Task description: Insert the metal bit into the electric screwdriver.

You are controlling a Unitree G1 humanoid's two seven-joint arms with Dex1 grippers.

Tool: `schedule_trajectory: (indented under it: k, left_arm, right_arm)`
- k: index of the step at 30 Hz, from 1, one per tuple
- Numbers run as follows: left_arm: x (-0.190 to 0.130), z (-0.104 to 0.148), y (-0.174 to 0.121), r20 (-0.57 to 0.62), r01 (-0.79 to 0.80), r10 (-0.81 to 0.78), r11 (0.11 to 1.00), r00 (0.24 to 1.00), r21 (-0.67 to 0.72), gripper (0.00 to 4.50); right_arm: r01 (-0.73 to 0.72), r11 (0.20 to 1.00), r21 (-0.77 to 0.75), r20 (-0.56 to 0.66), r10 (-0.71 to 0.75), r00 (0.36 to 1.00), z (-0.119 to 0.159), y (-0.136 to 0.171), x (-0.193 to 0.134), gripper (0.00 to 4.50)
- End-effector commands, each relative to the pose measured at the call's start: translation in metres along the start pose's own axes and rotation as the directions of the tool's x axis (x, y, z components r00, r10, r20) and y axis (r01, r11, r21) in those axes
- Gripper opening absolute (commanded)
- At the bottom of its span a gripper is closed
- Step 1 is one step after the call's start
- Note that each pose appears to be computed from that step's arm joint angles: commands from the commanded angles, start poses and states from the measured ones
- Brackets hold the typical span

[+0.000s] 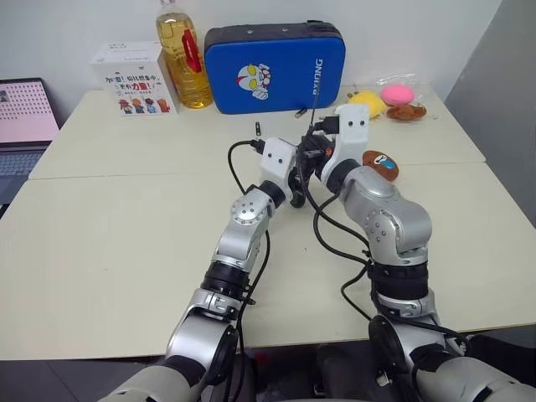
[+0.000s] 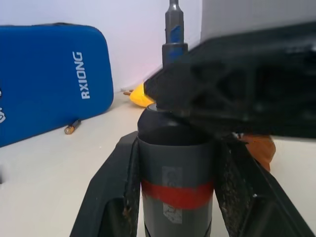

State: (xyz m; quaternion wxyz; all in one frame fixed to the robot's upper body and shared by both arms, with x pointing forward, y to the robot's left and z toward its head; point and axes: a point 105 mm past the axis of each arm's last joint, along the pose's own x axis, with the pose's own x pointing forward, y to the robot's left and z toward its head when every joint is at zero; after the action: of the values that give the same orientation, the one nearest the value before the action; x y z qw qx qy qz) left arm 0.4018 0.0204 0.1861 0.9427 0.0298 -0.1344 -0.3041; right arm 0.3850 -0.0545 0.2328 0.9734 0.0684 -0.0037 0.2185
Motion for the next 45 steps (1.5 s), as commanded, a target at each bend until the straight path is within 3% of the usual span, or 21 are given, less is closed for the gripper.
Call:
schedule_trajectory:
  k: [1,11,12,17,20,22,26,31,33,38,45]
  left_arm:
    - [0.004,0.020,0.004,0.063,0.002,-0.004,1.000,0.998,0.031,1.68]
    - [0.006,0.026,0.015,0.058,0.025,-0.027,0.999,0.998,0.045,1.68]
    - [0.007,0.028,0.018,0.058,0.031,-0.034,0.998,0.998,0.049,1.68]
    - [0.007,0.047,0.038,0.056,0.077,-0.083,0.992,0.995,0.098,1.68]
    - [-0.006,0.078,0.070,0.036,0.145,-0.153,0.973,0.987,0.183,1.68]
    - [-0.025,0.090,0.086,-0.040,0.234,-0.231,0.938,0.972,0.255,1.68]
    - [-0.061,0.091,0.113,-0.252,0.381,-0.305,0.855,0.918,0.352,1.68]
    - [-0.112,0.065,0.143,-0.563,0.562,-0.320,0.759,0.762,0.328,1.68]
    - [-0.122,0.050,0.152,-0.635,0.591,-0.287,0.734,0.717,0.335,1.68]
    - [-0.125,0.013,0.154,-0.705,0.638,-0.254,0.685,0.662,0.352,1.68]
    - [-0.120,-0.021,0.141,-0.706,0.659,-0.317,0.699,0.633,0.277,1.68]
  right_arm:
    - [-0.052,0.998,0.030,0.094,0.049,0.994,0.041,-0.013,-0.010,1.98]
    - [-0.274,0.951,0.145,0.058,0.268,0.962,0.085,-0.039,-0.053,4.38]
    - [-0.310,0.938,0.158,0.049,0.306,0.951,0.086,-0.040,-0.059,4.46]
    - [-0.461,0.883,0.083,-0.037,0.465,0.885,0.078,-0.038,-0.090,4.46]
    - [-0.605,0.796,0.034,-0.147,0.602,0.785,0.062,-0.024,-0.121,4.46]
    - [-0.643,0.765,-0.029,-0.244,0.618,0.747,0.044,-0.017,-0.133,4.46]
    - [-0.689,0.723,-0.053,-0.299,0.647,0.702,0.027,-0.004,-0.143,4.46]
    - [-0.697,0.707,-0.117,-0.319,0.638,0.701,0.010,0.008,-0.142,4.46]
    - [-0.698,0.704,-0.132,-0.314,0.638,0.703,0.007,0.011,-0.140,4.46]
    - [-0.688,0.702,-0.182,-0.333,0.614,0.715,-0.004,0.011,-0.132,4.46]
    - [-0.661,0.716,-0.226,-0.360,0.569,0.739,-0.018,0.003,-0.126,4.46]
